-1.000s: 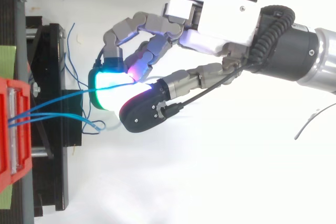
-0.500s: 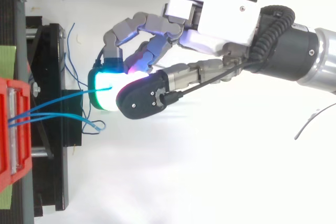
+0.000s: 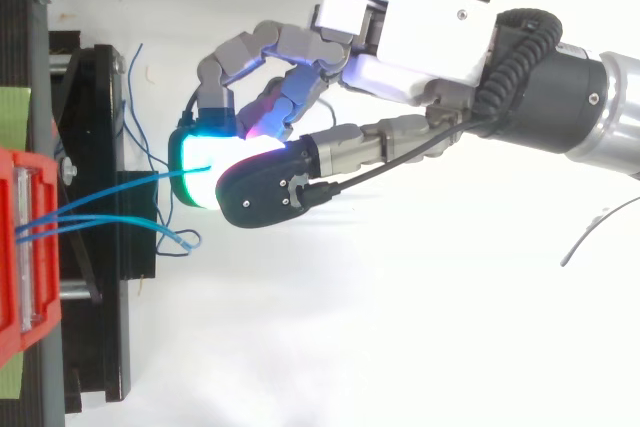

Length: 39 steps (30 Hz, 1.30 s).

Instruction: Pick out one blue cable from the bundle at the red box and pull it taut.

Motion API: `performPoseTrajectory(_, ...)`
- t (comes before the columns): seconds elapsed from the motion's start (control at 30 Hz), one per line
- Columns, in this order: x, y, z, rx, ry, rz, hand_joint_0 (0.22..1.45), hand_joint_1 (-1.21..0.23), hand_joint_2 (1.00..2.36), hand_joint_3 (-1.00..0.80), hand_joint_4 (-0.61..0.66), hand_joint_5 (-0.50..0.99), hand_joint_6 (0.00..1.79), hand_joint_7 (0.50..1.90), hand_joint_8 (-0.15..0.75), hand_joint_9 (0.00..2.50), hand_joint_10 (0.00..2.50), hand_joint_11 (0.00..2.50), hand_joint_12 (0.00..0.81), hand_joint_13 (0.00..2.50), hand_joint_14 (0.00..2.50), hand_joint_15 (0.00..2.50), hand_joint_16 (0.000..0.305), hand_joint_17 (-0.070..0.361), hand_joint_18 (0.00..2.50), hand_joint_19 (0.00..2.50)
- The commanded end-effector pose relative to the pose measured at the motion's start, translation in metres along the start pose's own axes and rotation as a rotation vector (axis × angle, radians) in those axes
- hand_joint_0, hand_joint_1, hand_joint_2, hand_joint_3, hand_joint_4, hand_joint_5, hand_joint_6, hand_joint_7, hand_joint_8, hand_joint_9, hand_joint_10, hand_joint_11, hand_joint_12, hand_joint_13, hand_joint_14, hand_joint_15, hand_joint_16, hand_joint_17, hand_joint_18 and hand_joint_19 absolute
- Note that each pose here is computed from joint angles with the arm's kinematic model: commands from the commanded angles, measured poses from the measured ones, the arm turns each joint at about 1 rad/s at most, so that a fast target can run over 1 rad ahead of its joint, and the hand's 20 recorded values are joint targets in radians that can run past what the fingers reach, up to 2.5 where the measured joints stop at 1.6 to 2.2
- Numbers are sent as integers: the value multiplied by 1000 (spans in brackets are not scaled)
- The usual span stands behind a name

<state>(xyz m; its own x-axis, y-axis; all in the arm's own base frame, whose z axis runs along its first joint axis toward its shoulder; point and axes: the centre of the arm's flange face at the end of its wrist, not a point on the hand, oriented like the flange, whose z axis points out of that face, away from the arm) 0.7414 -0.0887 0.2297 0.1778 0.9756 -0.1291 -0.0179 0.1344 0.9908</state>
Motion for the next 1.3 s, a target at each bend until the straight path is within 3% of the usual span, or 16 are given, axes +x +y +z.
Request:
performPoseTrajectory(0.0,0,0,0,0,0,0,609,-716,1022,-136,46,-182,876,1092,280,1111,31,895,366,825,23,497,63,143,619,694)
performPoseTrajectory(1.27,0,-1,-1,9,2,16,654,-736,1022,-144,-21,-189,892,1076,286,1173,32,1003,358,867,24,537,62,139,628,676)
